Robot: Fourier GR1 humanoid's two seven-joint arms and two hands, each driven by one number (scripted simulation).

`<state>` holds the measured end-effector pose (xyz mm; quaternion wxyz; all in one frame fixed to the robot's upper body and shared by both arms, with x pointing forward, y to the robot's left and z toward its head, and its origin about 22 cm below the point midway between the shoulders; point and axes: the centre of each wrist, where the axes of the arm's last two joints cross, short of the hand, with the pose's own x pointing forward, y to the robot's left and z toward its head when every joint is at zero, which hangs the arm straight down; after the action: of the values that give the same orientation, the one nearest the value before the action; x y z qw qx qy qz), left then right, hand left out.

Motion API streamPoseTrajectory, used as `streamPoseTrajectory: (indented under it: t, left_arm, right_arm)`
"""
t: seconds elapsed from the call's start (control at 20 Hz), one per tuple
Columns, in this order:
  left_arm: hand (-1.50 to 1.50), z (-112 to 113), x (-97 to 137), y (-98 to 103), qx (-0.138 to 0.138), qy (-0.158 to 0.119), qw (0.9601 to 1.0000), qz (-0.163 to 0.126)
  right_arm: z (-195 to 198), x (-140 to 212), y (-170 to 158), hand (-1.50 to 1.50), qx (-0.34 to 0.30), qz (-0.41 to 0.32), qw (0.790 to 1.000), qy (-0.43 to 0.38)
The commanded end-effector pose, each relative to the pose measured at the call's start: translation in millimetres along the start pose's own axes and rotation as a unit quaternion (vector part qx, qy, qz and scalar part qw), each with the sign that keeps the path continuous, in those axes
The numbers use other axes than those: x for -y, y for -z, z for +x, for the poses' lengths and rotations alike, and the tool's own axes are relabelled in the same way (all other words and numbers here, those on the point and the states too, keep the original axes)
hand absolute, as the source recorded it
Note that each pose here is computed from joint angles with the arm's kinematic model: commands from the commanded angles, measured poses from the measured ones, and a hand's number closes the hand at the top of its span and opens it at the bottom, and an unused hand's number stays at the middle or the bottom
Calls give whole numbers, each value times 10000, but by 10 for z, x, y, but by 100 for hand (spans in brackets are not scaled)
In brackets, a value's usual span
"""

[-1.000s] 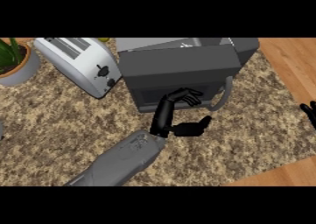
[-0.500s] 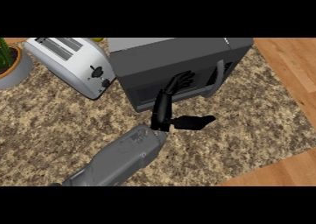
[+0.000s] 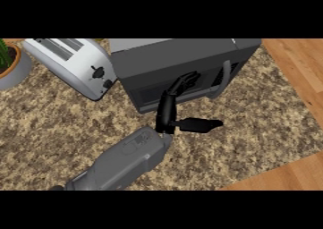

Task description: Pick up the milk, place it into the microwave and close the microwave

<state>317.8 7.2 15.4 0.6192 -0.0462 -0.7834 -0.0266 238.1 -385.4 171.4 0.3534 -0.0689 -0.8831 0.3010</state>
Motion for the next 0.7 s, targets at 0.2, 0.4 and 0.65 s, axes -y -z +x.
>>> streamPoseTrajectory:
  t: [0.2,0.4,0.65]
  left_arm:
    - [-150,62,-62,238,50,26,9990,435]
    - [-150,91,-55,273,124,-38,9988,464]
    - [-150,85,-28,246,159,-51,9992,351]
  right_arm:
    - [5,88,134,150,50,-14,9999,-150]
    - [-25,67,153,150,21,7,9999,-144]
    - [-380,-361,-4,-150,-46,-444,9832,1769]
